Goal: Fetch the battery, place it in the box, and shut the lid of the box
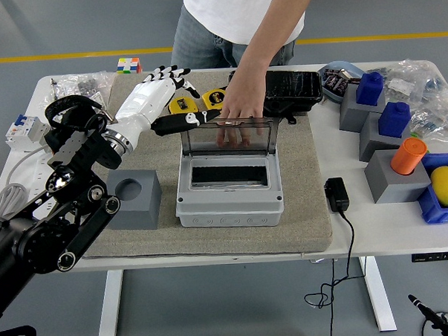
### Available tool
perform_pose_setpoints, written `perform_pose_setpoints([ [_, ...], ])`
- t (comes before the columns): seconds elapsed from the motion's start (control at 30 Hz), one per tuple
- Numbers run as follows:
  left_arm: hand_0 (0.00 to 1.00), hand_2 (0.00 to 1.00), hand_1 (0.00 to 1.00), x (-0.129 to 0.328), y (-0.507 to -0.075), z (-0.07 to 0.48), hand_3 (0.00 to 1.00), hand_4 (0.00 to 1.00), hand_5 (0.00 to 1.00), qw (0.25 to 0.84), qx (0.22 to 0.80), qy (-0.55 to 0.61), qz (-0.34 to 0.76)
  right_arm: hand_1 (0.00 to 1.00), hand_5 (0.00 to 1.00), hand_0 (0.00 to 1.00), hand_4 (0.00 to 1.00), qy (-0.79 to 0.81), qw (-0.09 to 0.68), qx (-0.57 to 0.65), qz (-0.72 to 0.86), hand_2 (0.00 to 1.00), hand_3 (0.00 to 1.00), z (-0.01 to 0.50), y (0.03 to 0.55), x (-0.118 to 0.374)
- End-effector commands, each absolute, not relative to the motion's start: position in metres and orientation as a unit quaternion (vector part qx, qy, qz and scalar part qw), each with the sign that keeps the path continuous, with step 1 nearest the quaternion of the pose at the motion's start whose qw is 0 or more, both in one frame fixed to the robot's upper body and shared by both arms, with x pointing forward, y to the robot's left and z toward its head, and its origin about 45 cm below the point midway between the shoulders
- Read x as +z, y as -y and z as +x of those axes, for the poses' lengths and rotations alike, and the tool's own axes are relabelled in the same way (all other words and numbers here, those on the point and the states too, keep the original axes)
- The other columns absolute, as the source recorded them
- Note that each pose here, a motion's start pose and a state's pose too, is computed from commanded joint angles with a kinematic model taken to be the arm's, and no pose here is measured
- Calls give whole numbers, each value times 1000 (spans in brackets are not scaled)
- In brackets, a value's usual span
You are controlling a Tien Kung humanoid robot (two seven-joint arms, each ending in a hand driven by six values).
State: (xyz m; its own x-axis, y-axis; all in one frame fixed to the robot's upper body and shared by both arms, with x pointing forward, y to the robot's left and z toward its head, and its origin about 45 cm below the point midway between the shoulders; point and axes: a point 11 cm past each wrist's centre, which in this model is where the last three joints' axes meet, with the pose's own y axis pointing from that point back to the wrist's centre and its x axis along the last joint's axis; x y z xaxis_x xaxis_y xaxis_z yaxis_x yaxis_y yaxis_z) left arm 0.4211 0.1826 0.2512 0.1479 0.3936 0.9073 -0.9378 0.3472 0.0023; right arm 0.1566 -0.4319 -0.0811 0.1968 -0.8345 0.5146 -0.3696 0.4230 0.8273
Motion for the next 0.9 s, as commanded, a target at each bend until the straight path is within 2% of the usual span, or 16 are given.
perform_pose_setpoints([
  [0.43, 998, 890, 998, 230, -171, 406, 627, 998, 998, 716, 460, 419, 315, 913, 998, 938, 998, 600, 594, -197, 498, 836, 822, 153, 433, -82],
  [0.47, 998, 866, 998, 230, -168, 404, 693, 998, 998, 719, 459, 419, 312, 912, 998, 938, 998, 600, 594, -197, 498, 837, 821, 153, 433, -82],
  [0.63, 998, 866, 998, 231, -160, 398, 693, 998, 998, 725, 451, 425, 300, 912, 998, 938, 998, 599, 596, -196, 497, 837, 821, 152, 434, -82],
  [0.67, 998, 740, 945, 230, -160, 397, 735, 998, 998, 726, 451, 425, 299, 913, 998, 938, 998, 600, 595, -196, 498, 837, 821, 152, 434, -82],
  [0.83, 998, 740, 945, 229, -161, 397, 735, 998, 998, 725, 453, 425, 299, 913, 998, 938, 998, 601, 595, -194, 498, 837, 821, 153, 435, -81],
  [0.87, 998, 635, 873, 230, -161, 397, 707, 998, 998, 725, 453, 426, 297, 913, 998, 937, 998, 601, 595, -194, 497, 838, 821, 153, 435, -81],
  [0.9, 998, 635, 873, 231, -161, 396, 707, 998, 998, 724, 454, 427, 296, 913, 998, 937, 998, 601, 595, -194, 497, 838, 821, 153, 436, -81],
])
